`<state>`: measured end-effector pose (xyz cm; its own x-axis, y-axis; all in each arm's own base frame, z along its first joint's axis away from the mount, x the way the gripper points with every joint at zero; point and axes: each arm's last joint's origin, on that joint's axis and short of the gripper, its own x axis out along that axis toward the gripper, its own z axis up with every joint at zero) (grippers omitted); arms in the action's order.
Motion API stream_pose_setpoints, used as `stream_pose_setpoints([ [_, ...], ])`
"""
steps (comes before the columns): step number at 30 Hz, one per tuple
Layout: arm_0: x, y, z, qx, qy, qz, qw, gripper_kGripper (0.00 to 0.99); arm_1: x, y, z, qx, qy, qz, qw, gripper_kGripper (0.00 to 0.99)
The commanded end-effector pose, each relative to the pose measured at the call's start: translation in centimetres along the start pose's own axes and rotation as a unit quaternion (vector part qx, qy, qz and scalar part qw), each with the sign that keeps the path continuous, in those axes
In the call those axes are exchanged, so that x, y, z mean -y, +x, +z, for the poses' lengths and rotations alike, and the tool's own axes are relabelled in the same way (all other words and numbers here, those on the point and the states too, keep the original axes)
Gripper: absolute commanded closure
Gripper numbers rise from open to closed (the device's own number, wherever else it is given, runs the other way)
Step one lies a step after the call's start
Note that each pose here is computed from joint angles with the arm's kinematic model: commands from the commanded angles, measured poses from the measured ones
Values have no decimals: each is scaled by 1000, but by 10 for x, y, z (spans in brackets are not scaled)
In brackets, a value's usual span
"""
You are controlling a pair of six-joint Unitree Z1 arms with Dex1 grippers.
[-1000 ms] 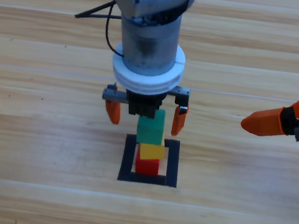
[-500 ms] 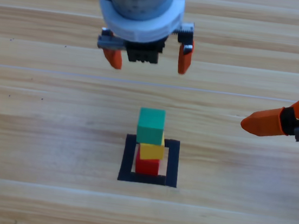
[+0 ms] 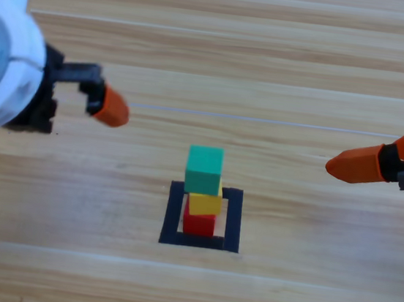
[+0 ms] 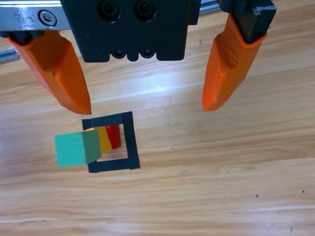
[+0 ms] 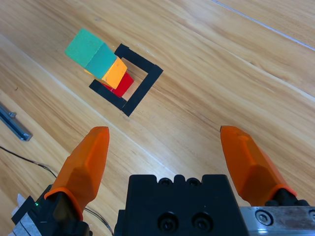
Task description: Stack the blocks in the rectangular block: red at the bottom, yellow in the middle, green on top
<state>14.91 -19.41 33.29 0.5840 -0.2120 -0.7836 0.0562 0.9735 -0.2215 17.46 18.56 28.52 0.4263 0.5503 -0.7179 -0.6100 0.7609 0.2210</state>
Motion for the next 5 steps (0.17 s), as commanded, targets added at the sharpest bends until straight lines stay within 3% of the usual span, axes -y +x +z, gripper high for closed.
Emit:
stream_pose_setpoints([
  [1, -5, -2, -8, 5, 22, -1, 1000, 27, 8, 6, -3, -14, 9, -18, 1000, 1],
  [5, -7, 0, -11, 5, 23, 0, 1000, 25, 8, 6, -3, -14, 9, -18, 1000, 1],
])
